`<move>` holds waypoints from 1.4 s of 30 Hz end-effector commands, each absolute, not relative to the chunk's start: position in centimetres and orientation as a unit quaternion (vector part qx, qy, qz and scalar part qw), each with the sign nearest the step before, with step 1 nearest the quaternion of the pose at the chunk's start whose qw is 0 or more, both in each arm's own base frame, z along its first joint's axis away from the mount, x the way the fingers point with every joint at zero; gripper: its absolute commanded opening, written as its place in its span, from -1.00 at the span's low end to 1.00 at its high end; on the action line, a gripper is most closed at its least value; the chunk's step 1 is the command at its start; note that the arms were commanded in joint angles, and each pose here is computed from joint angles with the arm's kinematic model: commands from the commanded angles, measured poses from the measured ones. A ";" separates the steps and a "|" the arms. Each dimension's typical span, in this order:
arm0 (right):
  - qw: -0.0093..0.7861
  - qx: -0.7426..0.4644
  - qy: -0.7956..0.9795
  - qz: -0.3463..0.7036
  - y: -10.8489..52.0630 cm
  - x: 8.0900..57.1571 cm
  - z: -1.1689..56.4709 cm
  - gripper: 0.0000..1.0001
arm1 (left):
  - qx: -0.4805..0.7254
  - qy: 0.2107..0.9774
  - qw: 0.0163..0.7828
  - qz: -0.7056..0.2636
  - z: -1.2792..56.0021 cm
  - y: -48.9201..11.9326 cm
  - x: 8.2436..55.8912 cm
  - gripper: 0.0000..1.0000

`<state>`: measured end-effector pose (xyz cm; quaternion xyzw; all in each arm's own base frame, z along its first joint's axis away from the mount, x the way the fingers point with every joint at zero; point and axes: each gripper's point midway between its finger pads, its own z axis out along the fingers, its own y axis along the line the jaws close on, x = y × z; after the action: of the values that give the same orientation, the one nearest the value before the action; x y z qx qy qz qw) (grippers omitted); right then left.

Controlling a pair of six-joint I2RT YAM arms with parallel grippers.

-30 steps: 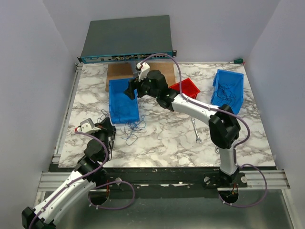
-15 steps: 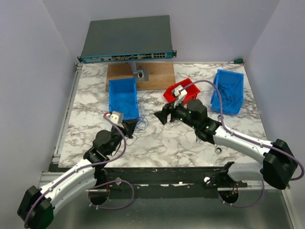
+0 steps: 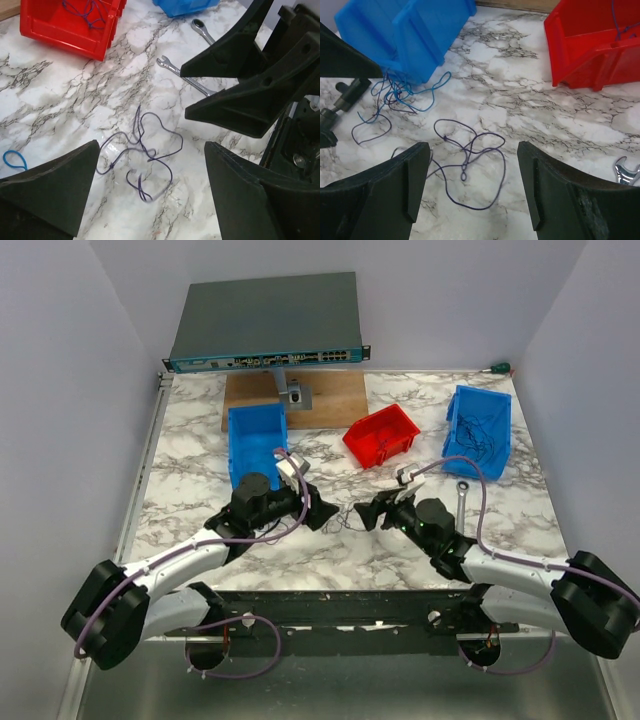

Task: Untangle the cables

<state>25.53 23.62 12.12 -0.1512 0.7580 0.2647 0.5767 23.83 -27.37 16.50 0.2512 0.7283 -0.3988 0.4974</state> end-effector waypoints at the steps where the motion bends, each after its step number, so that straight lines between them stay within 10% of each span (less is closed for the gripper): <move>1: 0.603 -0.121 0.732 0.293 24.2 26.3 13.9 0.56 | 0.257 0.727 0.497 -0.398 16.8 -27.0 23.2 0.81; 27: 0.400 -0.220 0.872 0.178 29.5 26.5 1.0 0.99 | 0.173 0.731 0.580 -0.315 18.3 -22.2 24.8 0.75; 31: 0.396 -0.233 0.879 0.128 29.1 26.9 0.0 0.29 | 0.173 0.728 0.583 -0.317 18.5 -22.1 24.6 0.75; 35: 0.418 -0.221 0.873 0.119 28.7 27.3 1.0 -0.94 | 0.173 0.725 0.586 -0.318 18.7 -22.1 24.6 0.75; 42: 0.497 -0.173 0.841 0.124 28.0 29.0 6.8 -0.99 | 0.171 0.720 0.592 -0.319 18.9 -21.9 24.4 0.73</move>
<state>27.77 28.80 2.97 -0.2037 0.8604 0.1403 0.4455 24.52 -22.14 18.19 0.1699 0.7287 -0.3215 0.5803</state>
